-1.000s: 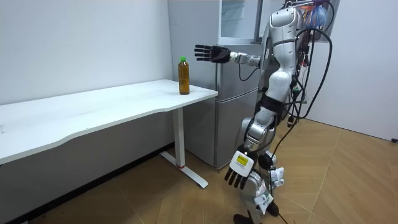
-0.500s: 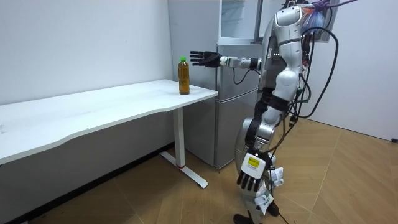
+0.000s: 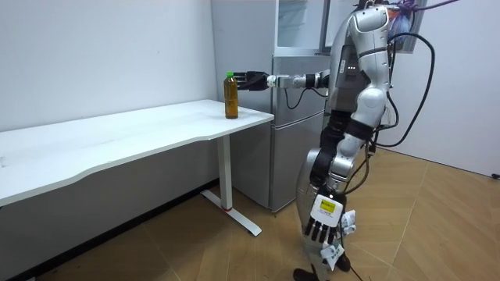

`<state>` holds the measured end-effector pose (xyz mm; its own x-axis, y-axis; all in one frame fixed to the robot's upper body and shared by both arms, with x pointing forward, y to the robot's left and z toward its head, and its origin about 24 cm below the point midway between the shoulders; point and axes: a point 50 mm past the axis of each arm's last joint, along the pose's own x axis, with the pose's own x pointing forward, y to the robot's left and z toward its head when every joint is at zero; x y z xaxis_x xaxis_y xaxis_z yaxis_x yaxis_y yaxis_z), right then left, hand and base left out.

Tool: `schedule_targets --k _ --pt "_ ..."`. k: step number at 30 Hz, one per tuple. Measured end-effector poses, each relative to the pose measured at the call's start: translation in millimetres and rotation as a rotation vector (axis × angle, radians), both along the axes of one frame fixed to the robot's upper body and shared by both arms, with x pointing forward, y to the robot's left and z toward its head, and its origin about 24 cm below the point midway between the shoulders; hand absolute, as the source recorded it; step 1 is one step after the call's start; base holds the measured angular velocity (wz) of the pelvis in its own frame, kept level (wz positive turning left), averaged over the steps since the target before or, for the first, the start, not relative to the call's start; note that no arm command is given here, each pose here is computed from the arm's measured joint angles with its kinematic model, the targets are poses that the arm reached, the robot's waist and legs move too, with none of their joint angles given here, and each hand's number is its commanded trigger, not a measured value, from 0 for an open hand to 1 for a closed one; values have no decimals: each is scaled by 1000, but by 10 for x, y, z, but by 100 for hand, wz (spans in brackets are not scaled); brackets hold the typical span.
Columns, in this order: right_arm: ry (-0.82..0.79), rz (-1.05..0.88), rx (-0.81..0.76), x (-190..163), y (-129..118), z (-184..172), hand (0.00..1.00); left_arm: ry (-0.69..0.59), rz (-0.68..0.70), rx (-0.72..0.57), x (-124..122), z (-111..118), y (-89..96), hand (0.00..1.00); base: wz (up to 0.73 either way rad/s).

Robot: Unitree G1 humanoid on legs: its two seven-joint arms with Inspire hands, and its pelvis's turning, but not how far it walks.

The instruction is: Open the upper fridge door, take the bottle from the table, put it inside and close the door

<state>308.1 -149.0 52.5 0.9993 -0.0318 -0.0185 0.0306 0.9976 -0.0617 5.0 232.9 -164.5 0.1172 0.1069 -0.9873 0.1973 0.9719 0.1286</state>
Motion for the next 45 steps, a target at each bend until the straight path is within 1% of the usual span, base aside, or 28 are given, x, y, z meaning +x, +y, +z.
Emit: schedule_targets --k 7,10,17,29,40,45 --pt "11 14 1 72 105 1 0 10 -1 -6 -11 -4 -9 0 13" --pt "29 26 -15 93 143 -34 0 19 -23 -8 -33 -10 -35 0 9" --pt "43 37 -17 84 165 -67 0 18 -39 -13 -37 -10 -54 0 4" --pt "182 30 -59 47 93 -351 0 15 -40 -21 -61 2 -65 0 0" --pt "189 25 -66 44 79 -365 0 28 -35 -21 -141 8 -81 0 6" --pt "190 9 -64 51 30 -362 0 45 -21 -20 -255 22 -77 0 3"
